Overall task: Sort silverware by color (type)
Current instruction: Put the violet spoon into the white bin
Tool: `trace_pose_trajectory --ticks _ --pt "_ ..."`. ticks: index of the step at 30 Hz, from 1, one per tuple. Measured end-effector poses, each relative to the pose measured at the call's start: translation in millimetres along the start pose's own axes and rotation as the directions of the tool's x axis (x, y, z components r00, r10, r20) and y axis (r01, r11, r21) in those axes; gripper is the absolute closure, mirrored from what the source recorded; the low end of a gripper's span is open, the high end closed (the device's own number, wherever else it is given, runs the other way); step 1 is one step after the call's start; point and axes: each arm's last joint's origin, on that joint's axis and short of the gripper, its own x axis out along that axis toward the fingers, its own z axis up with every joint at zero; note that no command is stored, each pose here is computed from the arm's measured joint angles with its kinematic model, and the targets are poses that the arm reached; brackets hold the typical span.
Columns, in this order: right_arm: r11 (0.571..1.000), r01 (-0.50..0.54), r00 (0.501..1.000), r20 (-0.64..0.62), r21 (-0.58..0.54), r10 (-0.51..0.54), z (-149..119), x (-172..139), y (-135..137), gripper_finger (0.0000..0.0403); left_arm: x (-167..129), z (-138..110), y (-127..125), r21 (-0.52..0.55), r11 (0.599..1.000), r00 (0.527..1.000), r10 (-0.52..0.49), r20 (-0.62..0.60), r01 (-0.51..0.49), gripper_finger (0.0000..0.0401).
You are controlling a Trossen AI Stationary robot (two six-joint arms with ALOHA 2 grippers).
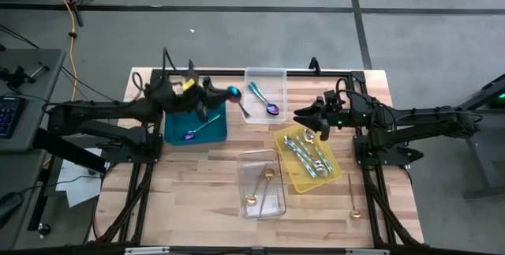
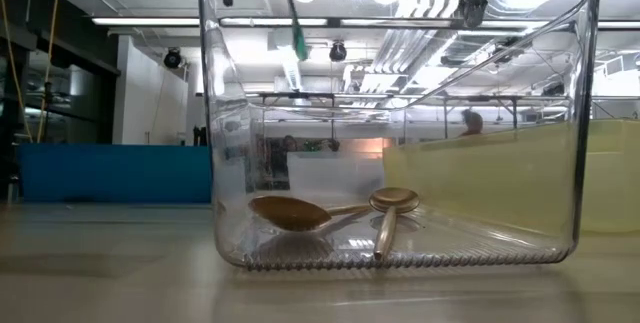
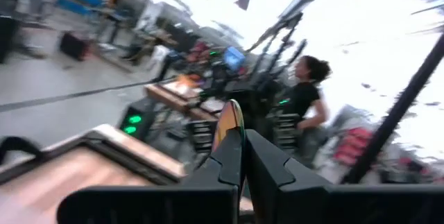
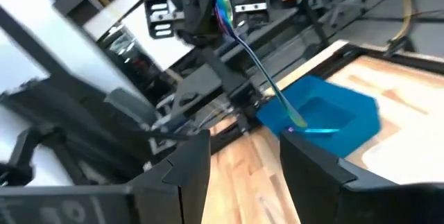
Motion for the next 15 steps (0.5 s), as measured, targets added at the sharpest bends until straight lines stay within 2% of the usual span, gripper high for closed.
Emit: trace_pose_trajectory --ticks 4,12,15 --pt "0.999 -0.028 0.999 -0.034 -0.023 0.027 -2.5 2.6 -0.2 0.0237 2.0 -13.4 -3.4 -0.04 0.998 0.998 -0.052 0.039 0.053 0.04" --pt "1.0 -0.006 0.997 -0.076 -0.025 0.004 -10.0 14.1 -5.0 0.0237 3.7 -15.4 -3.5 -0.049 0.997 0.998 -0.053 0.043 0.055 0.04" --pt "0.996 -0.02 0.991 -0.133 -0.086 0.008 -14.2 30.3 -4.5 0.0237 8.3 -21.0 -1.4 -0.077 0.995 0.998 -0.069 0.012 0.069 0.04"
